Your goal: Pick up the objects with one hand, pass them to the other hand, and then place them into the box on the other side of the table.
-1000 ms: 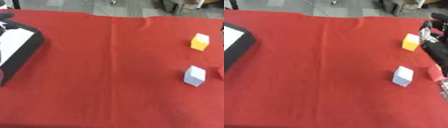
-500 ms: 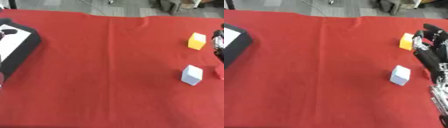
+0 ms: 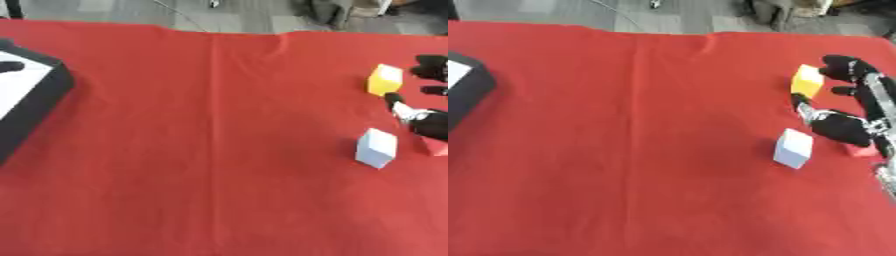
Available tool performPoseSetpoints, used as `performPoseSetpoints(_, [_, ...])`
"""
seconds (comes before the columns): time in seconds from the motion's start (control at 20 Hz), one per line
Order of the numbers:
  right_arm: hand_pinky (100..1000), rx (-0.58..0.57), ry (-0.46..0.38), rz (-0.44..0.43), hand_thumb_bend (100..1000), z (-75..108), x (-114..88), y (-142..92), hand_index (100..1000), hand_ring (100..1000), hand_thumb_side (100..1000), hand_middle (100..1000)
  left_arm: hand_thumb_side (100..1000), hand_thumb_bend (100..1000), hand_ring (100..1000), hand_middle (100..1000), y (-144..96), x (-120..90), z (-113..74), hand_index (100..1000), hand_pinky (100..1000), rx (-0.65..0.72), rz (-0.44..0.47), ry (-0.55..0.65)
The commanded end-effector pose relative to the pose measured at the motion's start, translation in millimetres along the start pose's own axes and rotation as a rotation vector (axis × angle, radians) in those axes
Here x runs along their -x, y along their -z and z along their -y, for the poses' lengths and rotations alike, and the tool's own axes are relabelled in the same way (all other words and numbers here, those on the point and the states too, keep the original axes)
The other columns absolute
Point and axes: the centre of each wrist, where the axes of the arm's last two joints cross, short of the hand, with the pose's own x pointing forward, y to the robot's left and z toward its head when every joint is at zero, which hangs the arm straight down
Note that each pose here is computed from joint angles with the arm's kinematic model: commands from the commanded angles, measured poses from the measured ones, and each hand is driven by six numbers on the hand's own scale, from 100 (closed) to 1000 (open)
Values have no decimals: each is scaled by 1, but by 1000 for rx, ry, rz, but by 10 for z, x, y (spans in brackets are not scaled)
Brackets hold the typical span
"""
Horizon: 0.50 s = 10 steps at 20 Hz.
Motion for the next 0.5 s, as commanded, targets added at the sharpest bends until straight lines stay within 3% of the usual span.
performPoseSetpoints(0.05, [850, -86, -161, -15, 484, 204, -70, -20, 864, 874, 149, 768, 726, 224, 731, 802, 28, -77, -50, 821, 611, -5, 32, 19])
performPoseSetpoints(0.25, [853, -157, -215, -40, 538, 244, -90, -12, 861, 875, 138, 771, 728, 223, 732, 802, 27, -75, -48, 820, 611, -10, 35, 18])
performPoseSetpoints(0.5, [856, -269, -219, -74, 530, 274, -85, 23, 862, 876, 153, 772, 729, 222, 732, 800, 28, -70, -42, 818, 611, -2, 27, 22])
